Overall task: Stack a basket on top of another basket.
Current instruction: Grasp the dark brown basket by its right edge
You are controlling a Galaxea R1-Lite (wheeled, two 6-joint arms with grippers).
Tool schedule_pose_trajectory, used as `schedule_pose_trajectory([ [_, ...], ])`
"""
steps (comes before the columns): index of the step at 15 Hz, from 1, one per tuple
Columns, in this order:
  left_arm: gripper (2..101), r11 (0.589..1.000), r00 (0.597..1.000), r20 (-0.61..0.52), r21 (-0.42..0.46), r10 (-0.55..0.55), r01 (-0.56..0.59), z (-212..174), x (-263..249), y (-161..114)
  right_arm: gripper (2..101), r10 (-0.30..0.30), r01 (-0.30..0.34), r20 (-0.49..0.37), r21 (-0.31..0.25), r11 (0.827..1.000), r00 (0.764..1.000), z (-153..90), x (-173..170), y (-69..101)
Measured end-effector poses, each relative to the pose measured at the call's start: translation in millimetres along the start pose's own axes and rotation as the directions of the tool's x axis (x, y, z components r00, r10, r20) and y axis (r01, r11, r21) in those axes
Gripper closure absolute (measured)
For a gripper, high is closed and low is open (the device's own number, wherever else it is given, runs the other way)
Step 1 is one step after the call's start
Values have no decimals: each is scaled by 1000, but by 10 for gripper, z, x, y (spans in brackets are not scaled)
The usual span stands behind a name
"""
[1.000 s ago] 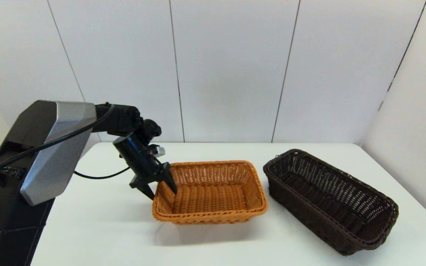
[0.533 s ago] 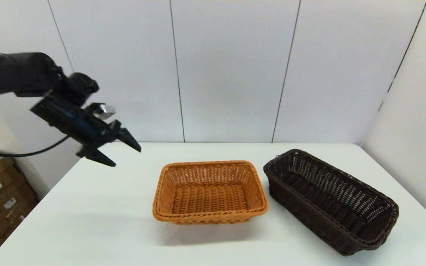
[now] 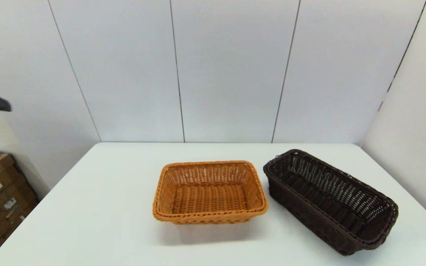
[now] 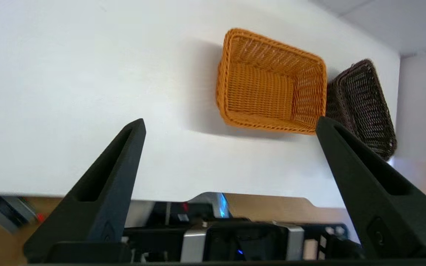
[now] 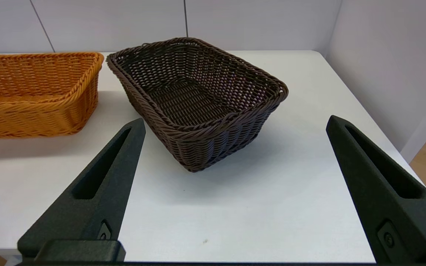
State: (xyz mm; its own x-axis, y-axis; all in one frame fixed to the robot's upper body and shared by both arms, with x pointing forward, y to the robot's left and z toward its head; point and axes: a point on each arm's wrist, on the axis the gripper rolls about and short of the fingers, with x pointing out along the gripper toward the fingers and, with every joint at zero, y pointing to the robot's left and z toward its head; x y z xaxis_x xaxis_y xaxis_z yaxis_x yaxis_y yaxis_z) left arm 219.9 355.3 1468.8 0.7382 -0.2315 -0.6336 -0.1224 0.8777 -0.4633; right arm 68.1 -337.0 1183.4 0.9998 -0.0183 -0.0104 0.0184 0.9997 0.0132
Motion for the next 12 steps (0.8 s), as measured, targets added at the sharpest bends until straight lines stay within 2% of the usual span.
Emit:
schedule_pose_trajectory([
  [3,83,996,981,192,84,4,-21,-954,-727,-45,52,0,0,0,0,1000,1000,0,0,0],
  [5,77,986,965,256,166,-57,14,-1603,-975,34,52,0,0,0,0,1000,1000,0,0,0],
  [9,68,954,938,304,290,-165,74,-2591,-1106,507,52,0,0,0,0,1000,1000,0,0,0],
  [12,63,946,929,324,317,-180,72,-3003,-880,853,52,0,0,0,0,1000,1000,0,0,0],
])
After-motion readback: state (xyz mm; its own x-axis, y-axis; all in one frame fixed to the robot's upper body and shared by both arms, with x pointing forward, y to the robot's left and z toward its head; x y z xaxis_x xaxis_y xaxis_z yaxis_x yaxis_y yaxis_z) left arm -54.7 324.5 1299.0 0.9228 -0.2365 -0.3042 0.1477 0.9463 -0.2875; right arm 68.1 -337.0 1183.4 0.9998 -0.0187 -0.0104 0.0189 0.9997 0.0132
